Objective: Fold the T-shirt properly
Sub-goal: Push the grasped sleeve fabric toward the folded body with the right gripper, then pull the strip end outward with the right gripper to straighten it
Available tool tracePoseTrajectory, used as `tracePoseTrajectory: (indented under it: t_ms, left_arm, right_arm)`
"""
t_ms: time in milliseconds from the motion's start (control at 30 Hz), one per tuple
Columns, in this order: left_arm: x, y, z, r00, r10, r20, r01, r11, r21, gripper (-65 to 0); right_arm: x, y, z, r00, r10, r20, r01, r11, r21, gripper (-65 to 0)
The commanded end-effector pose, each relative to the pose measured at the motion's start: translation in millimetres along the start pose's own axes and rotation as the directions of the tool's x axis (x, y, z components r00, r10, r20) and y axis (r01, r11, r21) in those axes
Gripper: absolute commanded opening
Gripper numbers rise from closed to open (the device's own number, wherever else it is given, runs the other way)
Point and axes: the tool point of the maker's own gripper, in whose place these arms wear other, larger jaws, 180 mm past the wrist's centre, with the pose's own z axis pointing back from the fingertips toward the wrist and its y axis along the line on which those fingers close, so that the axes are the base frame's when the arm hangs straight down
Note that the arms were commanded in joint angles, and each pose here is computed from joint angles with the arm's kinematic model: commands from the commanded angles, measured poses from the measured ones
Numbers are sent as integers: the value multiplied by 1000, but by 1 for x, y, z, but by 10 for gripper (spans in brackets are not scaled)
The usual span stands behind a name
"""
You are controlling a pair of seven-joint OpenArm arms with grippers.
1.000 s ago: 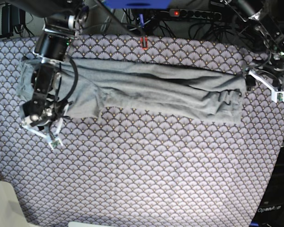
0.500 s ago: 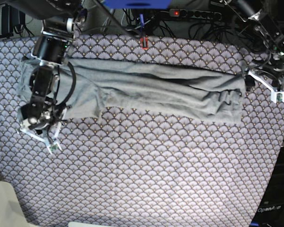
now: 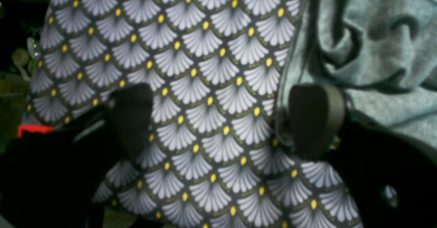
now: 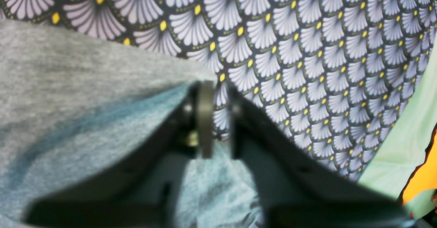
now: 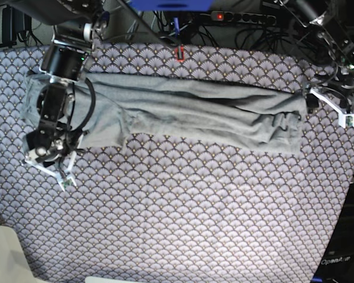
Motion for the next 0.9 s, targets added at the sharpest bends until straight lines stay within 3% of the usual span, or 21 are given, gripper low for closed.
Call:
tracePoseTrajectory:
  t_ms: [0, 133, 267, 400, 567, 700, 867]
  left_arm:
    - [15, 7, 4, 999, -8, 50, 7, 1000, 16, -31]
    - [15, 7, 4, 999, -8, 50, 7, 1000, 16, -31]
    - [15, 7, 4, 999, -7, 50, 6, 1000, 15, -31]
    - [15, 7, 4, 999, -8, 50, 7, 1000, 16, -31]
    - [15, 7, 4, 999, -8, 50, 7, 1000, 16, -31]
    - [15, 7, 4, 999, -7, 50, 6, 1000, 15, -31]
    - [15, 7, 4, 999, -7, 50, 6, 1000, 15, -31]
  right_arm:
    - [11, -12, 6, 999, -12, 32, 12, 1000, -27, -457]
    - [10, -12, 6, 999, -13, 30, 14, 1000, -27, -364]
    - [8, -14, 6, 999, -22, 28, 23, 999, -27, -360]
    - [-1, -20, 4, 995, -98, 22, 99, 995, -19, -358]
    - [-3, -23, 4, 968, -239, 78, 235, 970, 55, -356]
    - [-6, -17, 4, 958, -279, 64, 271, 955, 117, -356]
    - [4, -14, 11, 935, -335, 117, 302, 924, 234, -356]
